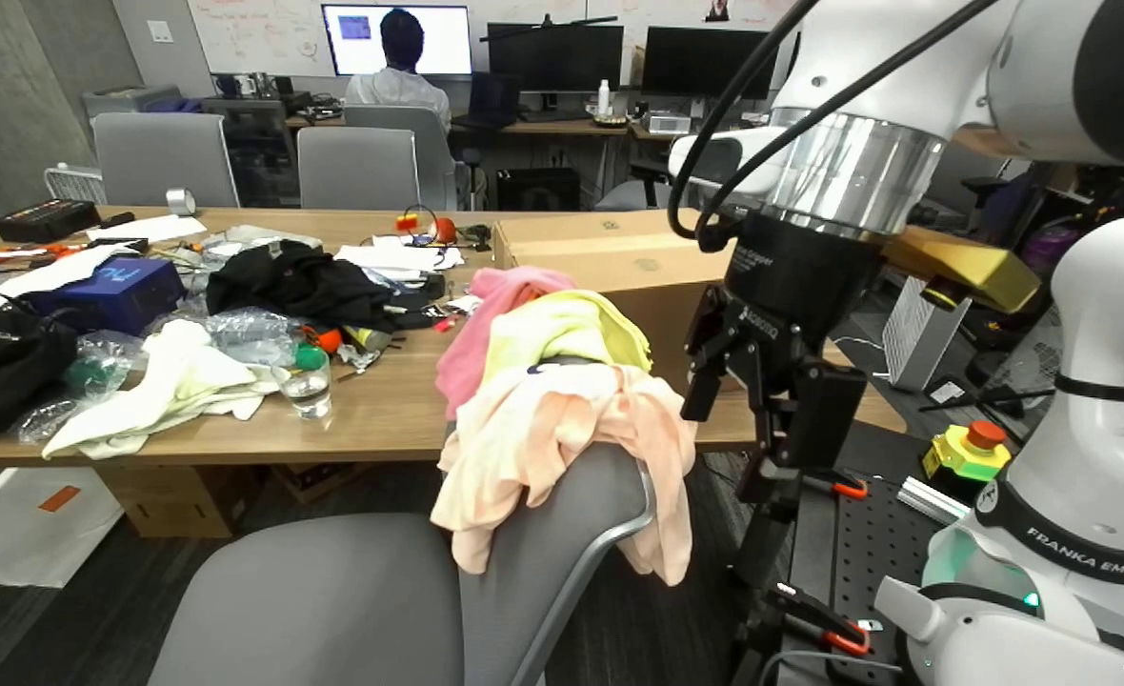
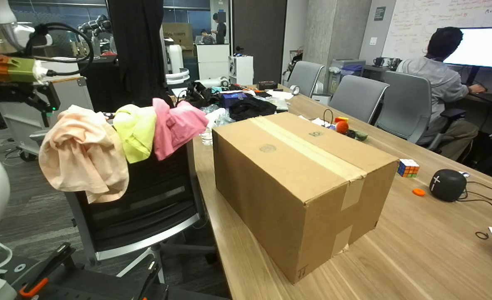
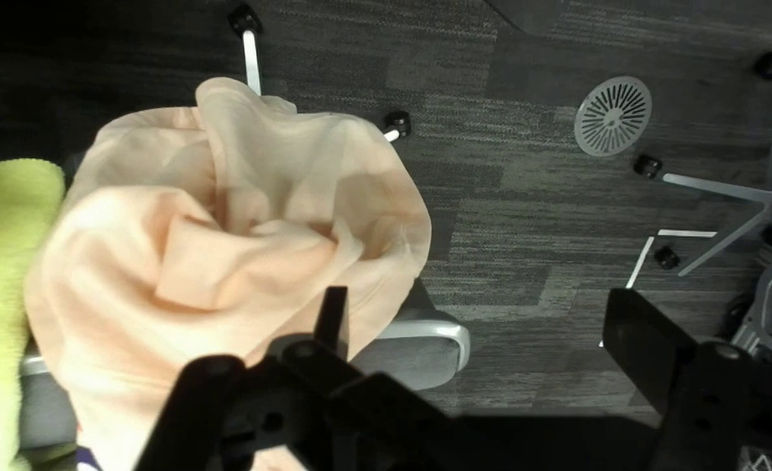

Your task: Move the shirts and towel to the top of the box

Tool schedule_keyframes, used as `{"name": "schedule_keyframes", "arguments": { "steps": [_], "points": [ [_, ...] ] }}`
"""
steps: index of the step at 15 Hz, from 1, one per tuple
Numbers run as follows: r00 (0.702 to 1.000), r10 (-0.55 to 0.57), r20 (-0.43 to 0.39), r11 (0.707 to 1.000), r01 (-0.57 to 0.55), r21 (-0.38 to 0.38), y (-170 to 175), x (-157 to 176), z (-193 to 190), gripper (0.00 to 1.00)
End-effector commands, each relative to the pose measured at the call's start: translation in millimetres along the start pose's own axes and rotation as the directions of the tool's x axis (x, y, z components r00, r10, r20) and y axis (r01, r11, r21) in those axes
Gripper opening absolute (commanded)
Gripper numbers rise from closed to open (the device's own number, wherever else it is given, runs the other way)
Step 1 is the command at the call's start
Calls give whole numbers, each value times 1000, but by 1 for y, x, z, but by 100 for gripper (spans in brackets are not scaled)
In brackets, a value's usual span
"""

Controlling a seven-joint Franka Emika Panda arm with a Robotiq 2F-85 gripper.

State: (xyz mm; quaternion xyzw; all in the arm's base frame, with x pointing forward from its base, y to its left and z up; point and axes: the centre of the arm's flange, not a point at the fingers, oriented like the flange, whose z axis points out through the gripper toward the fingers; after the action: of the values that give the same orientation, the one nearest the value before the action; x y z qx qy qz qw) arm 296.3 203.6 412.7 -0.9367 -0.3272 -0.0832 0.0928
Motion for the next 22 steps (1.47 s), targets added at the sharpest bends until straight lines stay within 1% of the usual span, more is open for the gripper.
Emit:
{"name": "schedule_keyframes", "arguments": {
  "steps": [1, 4, 7, 9, 15, 18, 22],
  "points": [
    [999, -43, -30, 999, 42, -9, -8, -9, 32, 100],
    [994, -86, -61, 995, 82, -59, -8, -3, 42, 100],
    [986, -145, -82, 983, 134, -123, -7, 2, 48, 100],
    [979, -179, -94, 974, 162, -159, -5, 6, 48, 100],
    [963, -236, -132, 952, 201, -231, 4, 14, 38, 100],
    [959, -250, -136, 943, 210, -260, 11, 14, 37, 100],
    [957, -268, -115, 924, 222, -310, 25, 11, 42, 100]
  ]
}}
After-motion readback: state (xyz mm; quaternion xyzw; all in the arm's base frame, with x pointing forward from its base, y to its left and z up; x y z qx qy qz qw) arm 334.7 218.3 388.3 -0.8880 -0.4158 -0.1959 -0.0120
